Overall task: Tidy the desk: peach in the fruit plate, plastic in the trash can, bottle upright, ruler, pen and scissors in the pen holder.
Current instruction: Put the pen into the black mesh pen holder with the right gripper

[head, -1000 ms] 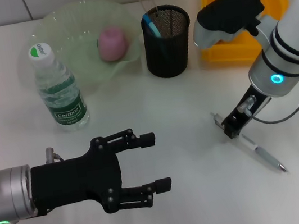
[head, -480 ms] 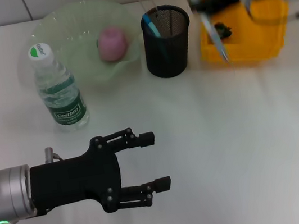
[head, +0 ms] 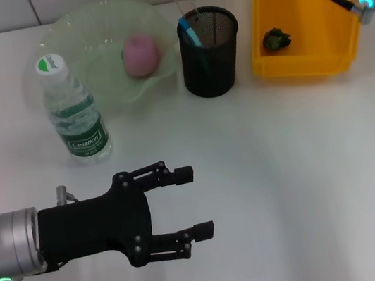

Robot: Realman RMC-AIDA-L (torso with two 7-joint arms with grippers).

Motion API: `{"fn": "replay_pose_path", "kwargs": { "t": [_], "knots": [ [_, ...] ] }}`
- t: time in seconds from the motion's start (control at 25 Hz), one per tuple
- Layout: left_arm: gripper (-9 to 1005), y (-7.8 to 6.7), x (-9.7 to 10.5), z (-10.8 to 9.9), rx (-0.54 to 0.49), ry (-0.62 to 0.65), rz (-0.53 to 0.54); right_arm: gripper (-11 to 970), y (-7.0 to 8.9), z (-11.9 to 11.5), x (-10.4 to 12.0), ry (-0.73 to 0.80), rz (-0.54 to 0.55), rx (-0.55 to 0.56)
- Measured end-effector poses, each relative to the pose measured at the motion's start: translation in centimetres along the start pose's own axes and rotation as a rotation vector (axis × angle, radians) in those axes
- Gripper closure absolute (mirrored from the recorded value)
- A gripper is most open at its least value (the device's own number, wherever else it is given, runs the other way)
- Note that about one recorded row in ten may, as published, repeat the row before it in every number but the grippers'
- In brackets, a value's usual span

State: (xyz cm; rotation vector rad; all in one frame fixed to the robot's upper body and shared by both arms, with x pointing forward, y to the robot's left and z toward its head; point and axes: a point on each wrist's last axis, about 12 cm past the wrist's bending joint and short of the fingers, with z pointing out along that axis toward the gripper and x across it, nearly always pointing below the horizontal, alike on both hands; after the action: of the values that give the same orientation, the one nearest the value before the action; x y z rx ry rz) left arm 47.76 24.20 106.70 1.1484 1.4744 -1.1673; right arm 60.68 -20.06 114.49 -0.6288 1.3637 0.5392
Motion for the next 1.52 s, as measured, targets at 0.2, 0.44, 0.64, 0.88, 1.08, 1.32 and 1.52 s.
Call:
{"fn": "replay_pose_path", "kwargs": {
  "t": [0.2,0.44,0.64,0.88,1.08,1.32,1.52],
  "knots": [
    [167,0.0,0.0,0.0,-0.001,0.000,-0.004,785,0.2,-0.2,2.7,-0.014,-0.034,0.008],
    [167,0.1,-0.1,0.0,0.001,0.000,-0.003,760,0.5,0.7,3.9,0.045,0.001,-0.014],
    [167,0.2,-0.2,0.1,0.005,0.002,-0.001,740,1.1,1.8,4.8,0.111,0.017,-0.034],
    [167,0.1,-0.1,0.1,0.007,0.003,0.003,715,1.7,2.7,5.5,0.189,-0.001,-0.049],
    [167,0.0,-0.1,0.0,0.007,-0.002,0.005,695,1.7,2.5,5.8,0.201,0.014,-0.041],
    [167,-0.1,-0.1,-0.1,0.004,-0.003,0.004,670,1.8,1.9,6.0,0.195,0.028,-0.036],
    [167,-0.2,0.0,-0.3,-0.006,-0.006,0.003,566,2.0,1.1,5.9,0.156,0.049,-0.048]
  ]
}}
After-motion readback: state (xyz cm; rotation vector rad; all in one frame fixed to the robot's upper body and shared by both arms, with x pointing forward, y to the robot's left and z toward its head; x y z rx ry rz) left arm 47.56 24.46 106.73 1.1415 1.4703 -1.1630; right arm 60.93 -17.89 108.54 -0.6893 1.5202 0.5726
